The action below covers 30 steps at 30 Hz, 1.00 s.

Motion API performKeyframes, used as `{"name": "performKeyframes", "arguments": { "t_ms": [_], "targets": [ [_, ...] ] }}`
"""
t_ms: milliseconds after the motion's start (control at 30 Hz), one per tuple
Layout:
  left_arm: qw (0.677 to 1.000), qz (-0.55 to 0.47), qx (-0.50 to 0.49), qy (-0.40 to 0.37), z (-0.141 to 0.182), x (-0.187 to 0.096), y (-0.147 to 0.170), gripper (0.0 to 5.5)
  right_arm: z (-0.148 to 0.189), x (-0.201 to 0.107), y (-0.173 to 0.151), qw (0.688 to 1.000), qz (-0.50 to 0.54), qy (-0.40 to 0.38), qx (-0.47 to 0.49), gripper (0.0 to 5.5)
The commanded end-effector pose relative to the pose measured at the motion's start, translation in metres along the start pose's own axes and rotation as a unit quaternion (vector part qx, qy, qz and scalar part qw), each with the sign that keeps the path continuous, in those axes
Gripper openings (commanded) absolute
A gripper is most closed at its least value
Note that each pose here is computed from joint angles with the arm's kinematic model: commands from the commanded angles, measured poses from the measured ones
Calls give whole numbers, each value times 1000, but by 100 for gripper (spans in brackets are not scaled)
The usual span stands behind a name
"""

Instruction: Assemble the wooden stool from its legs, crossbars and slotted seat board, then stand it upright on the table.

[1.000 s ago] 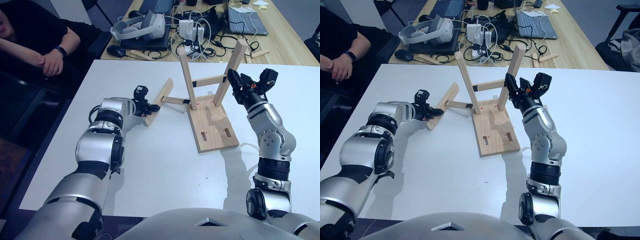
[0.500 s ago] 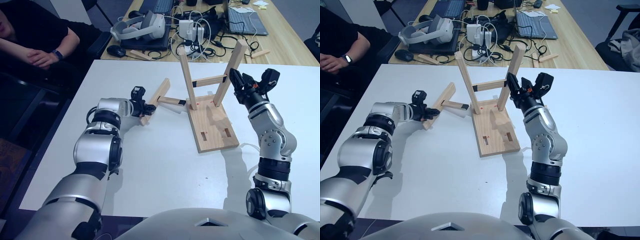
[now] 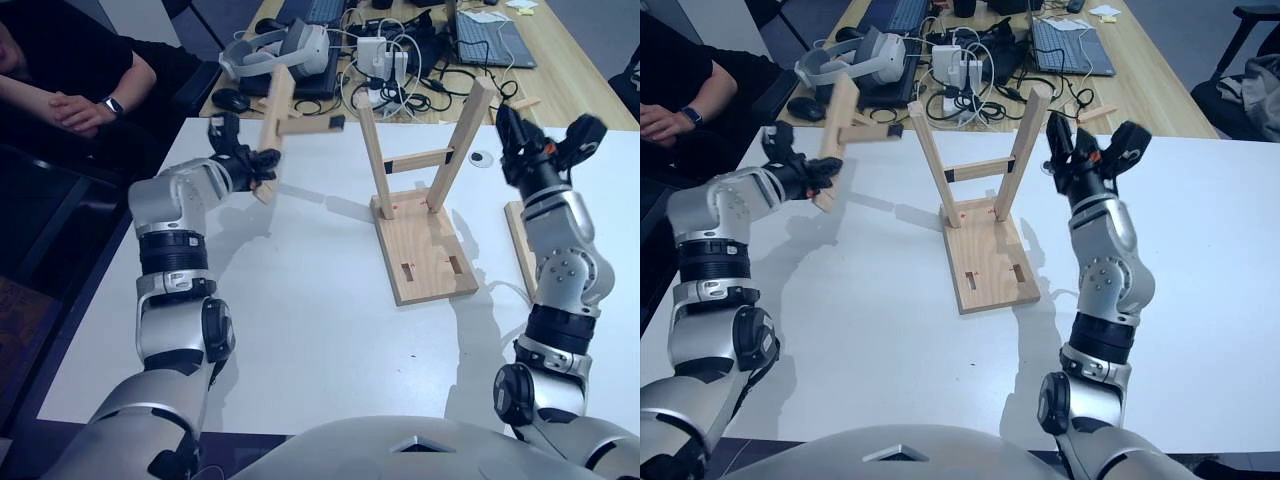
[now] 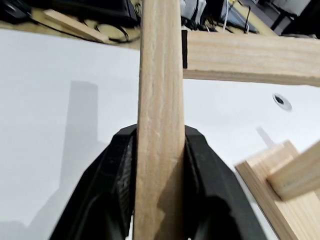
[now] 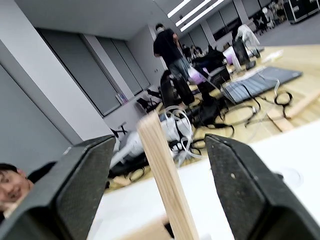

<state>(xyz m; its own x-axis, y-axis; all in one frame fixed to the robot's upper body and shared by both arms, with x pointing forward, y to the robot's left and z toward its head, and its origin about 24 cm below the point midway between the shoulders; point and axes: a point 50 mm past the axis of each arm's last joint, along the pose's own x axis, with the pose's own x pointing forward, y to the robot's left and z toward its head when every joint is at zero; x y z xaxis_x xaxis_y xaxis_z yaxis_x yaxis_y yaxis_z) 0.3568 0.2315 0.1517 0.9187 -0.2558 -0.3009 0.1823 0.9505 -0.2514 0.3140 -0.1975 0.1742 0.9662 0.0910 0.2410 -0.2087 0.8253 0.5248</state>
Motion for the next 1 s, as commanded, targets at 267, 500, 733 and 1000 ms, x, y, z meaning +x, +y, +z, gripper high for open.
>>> {"name": "performKeyframes", "arguments": {
  "t_ms": [267,500,733,1000],
  "targets": [
    [937,-162,-98,-294,50,-37,-56,104,43,26,89,968,246,29,41,328],
    [900,-311,-96,-290,51,-47,-93,104,-9,-23,109,875,413,229,105,413],
    [862,-453,-93,-209,37,-62,-112,104,-13,-36,101,832,454,282,147,413],
    [846,-490,-107,-184,27,-70,-127,103,-26,-38,110,810,479,308,136,413]
  ]
}}
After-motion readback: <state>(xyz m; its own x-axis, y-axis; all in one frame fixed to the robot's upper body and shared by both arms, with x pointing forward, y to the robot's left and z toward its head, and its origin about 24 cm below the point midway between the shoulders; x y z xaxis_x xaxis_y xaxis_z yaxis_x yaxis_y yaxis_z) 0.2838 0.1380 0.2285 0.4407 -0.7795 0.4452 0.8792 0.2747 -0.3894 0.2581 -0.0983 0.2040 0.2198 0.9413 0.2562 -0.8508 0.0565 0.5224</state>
